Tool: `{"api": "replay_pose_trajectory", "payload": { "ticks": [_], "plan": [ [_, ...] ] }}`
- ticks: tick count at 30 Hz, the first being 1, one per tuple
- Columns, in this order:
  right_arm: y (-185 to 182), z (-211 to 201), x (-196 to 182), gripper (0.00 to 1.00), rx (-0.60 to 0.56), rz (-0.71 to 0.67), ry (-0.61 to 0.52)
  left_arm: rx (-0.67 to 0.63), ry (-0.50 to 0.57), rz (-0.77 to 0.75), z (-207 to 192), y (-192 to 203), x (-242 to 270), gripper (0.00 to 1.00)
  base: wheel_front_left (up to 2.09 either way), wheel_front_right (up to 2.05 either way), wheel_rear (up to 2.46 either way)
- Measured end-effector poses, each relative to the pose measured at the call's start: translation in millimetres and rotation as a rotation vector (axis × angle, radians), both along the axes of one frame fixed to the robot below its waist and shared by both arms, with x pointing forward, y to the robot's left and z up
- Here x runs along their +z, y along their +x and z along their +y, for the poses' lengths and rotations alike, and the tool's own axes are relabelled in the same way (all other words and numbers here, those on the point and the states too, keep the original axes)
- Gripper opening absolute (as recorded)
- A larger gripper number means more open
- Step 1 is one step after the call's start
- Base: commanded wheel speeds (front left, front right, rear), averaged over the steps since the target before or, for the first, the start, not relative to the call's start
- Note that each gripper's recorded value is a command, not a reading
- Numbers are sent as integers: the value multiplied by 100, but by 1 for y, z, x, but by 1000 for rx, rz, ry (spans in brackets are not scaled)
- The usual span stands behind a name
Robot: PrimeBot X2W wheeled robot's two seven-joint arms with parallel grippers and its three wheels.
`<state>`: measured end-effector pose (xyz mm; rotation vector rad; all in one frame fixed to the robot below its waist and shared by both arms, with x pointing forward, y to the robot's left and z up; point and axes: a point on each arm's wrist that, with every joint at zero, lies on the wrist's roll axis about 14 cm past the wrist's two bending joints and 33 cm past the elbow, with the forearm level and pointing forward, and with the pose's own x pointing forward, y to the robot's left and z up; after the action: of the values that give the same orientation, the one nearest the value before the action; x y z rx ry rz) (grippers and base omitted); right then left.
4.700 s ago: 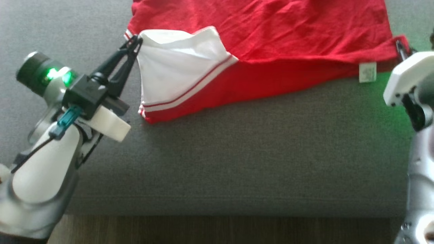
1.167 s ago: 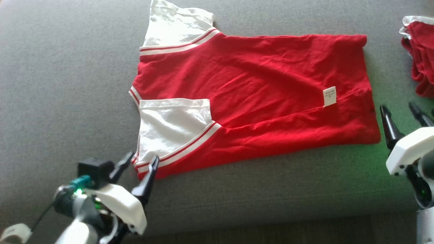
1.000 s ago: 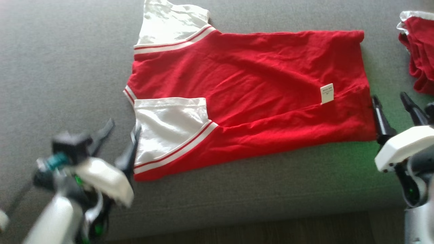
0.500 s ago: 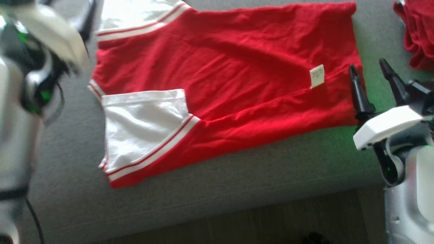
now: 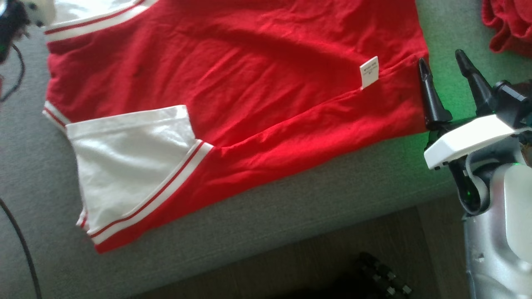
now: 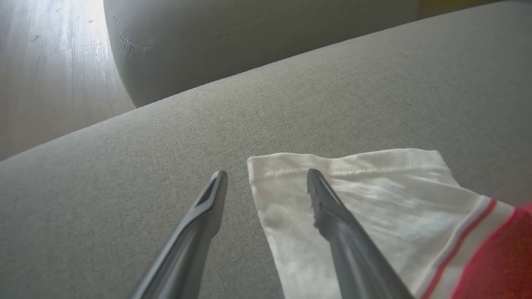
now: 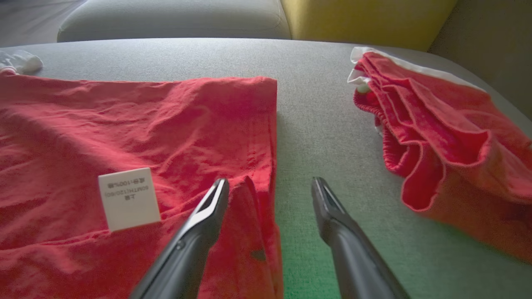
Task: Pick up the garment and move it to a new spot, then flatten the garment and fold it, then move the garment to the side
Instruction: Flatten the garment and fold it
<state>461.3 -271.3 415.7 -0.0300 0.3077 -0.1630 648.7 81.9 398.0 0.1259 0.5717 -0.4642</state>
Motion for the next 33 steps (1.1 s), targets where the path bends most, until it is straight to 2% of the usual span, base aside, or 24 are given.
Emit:
{"api": "replay_pose_trajectory", "payload": {
  "ticks": [4, 9, 14, 20, 21, 22, 23, 24, 33],
  "plan": [
    [0, -4, -3, 100, -8, 0, -6, 17, 11, 21, 1, 12, -13, 100, 0, 0, 0],
    [-2, -8, -9, 100, -17, 12, -6, 25, 80, 56, 12, 17, -39, 100, 0, 0, 0],
    [-3, -9, -15, 100, -24, 27, -1, 37, 75, 64, 13, 28, -41, 100, 0, 0, 0],
    [0, -9, -14, 100, -24, 21, -1, 20, 43, 105, 4, 20, -44, 100, 0, 0, 0],
    [3, -9, -11, 100, -20, 12, -3, 16, 41, 112, 3, 18, -43, 91, 0, 0, 0],
    [6, -8, -7, 100, -16, 3, -7, 10, 40, 116, 2, 17, -42, 48, 0, 0, 0],
    [9, -7, -5, 100, -12, -4, -10, 0, 43, 117, -1, 16, -42, 22, 0, 0, 0],
    [11, -7, -2, 100, -10, -7, -10, -8, 38, 118, -3, 15, -41, 0, 0, 0, 0],
    [36, -5, 2, 100, -6, -1, 46, -42, 26, 110, -5, 12, -40, 0, 0, 0, 0]
  ]
}}
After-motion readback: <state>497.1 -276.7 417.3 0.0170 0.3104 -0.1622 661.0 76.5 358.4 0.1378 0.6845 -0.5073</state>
